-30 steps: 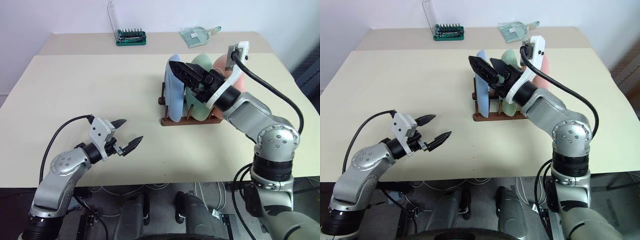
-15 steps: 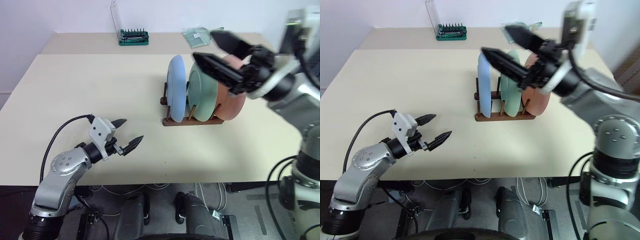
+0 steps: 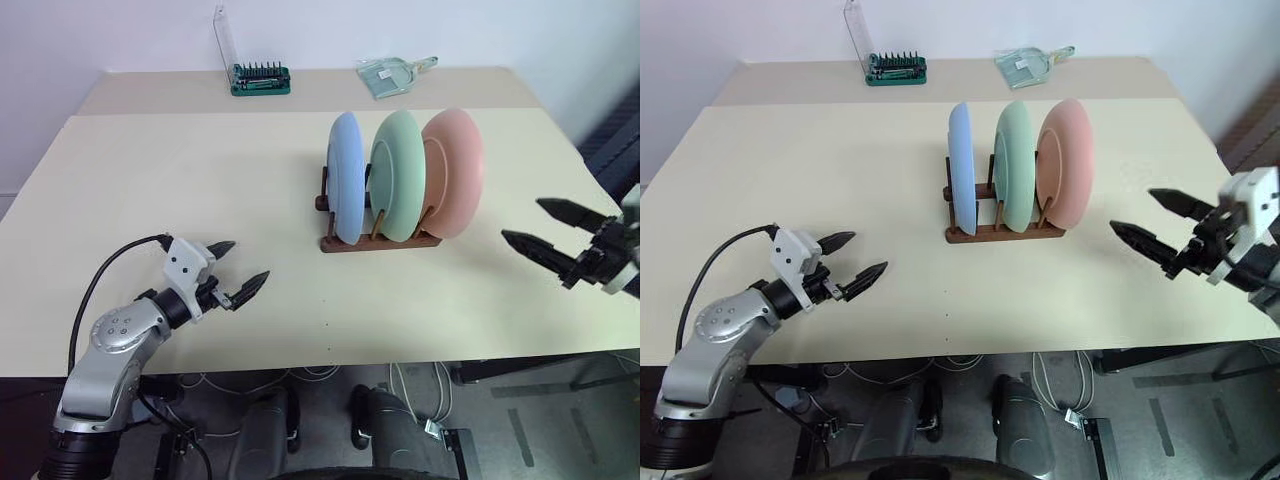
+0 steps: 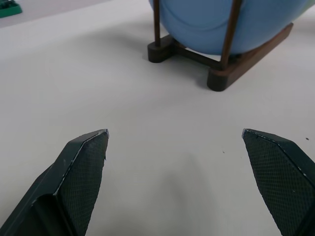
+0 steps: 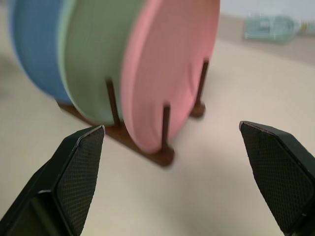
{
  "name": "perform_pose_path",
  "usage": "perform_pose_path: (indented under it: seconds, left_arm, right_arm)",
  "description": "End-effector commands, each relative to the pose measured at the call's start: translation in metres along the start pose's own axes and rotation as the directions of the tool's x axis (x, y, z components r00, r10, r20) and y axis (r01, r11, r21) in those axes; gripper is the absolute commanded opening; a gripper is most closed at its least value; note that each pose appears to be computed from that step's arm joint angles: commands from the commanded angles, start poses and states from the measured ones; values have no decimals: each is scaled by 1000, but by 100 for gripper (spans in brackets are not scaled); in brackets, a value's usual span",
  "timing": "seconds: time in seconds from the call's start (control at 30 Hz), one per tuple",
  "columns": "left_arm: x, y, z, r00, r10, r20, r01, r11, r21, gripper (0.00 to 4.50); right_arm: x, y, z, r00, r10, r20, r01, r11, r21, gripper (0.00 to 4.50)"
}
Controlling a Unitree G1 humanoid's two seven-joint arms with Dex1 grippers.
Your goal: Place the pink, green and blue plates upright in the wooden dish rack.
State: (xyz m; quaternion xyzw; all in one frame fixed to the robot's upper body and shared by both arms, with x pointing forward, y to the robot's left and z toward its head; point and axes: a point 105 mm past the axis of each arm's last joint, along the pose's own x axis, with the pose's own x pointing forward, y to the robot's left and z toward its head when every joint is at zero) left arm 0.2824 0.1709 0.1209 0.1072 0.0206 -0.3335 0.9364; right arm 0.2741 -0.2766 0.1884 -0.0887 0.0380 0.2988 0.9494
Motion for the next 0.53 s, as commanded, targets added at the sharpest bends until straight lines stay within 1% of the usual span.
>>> perform_pose_path:
  seconds: [0.03, 0.13, 0.3, 0.53]
  left_arm:
    - [0, 5, 5, 1000, 17, 18, -18, 999, 33, 450]
    - [-1, 9, 3, 999, 30, 11, -30, 999, 37, 450]
    - [-10, 11, -2, 999, 45, -7, -45, 998, 36, 450]
    - [-10, 7, -5, 998, 63, -5, -63, 998, 23, 450]
  right_arm:
    - [5, -10, -8, 999, -35, -2, 35, 999, -37, 448]
    - [12, -15, -16, 999, -37, 3, 37, 999, -35, 448]
    - [21, -10, -34, 999, -36, 4, 36, 999, -17, 448]
    - [30, -17, -41, 999, -40, -5, 40, 999, 3, 448]
